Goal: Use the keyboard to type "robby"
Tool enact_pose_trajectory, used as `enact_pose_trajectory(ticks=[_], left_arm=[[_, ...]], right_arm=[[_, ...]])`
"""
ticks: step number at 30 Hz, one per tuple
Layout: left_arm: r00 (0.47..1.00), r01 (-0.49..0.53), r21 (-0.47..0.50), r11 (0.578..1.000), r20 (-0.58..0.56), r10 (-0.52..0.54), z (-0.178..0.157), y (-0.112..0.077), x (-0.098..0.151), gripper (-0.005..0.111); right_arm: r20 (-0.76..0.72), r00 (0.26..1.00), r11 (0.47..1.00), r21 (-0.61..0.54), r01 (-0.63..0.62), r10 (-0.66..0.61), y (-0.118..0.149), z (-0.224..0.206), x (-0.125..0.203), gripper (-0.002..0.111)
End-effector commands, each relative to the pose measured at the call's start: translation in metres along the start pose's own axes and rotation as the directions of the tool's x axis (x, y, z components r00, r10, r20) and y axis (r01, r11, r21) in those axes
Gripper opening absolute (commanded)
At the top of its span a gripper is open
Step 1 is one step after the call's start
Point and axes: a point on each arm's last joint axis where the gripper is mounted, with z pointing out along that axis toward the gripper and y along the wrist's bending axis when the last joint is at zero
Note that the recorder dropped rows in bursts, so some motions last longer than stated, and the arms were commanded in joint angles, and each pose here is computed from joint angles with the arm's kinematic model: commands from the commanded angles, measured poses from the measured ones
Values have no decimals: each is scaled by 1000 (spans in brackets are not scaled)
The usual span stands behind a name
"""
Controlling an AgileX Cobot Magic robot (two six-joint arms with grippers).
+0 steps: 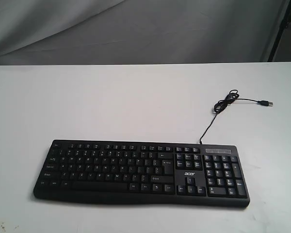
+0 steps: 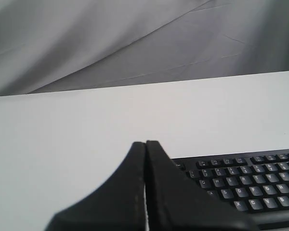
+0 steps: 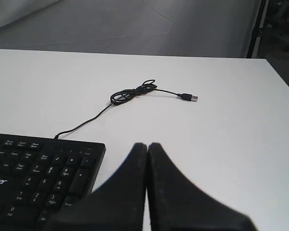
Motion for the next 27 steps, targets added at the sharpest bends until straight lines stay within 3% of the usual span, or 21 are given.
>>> enact_pose_trajectory(ticks=[1, 9, 20, 27], left_arm=[[1000, -3, 5, 1000, 7, 3, 0, 0, 1, 0], [1000, -3, 5, 1000, 7, 3, 0, 0, 1, 0], [1000, -3, 5, 1000, 7, 3, 0, 0, 1, 0], [1000, -3, 5, 1000, 7, 3, 0, 0, 1, 0]], right_arm=[[5, 1000, 1000, 9, 5, -5, -1, 0, 1, 0], [2, 1000, 1000, 8, 5, -5, -1, -1, -2, 0], [189, 982, 1000, 9, 9, -11, -2, -39, -107, 0], [112, 994, 1000, 8, 8, -9, -3, -16, -136, 0]])
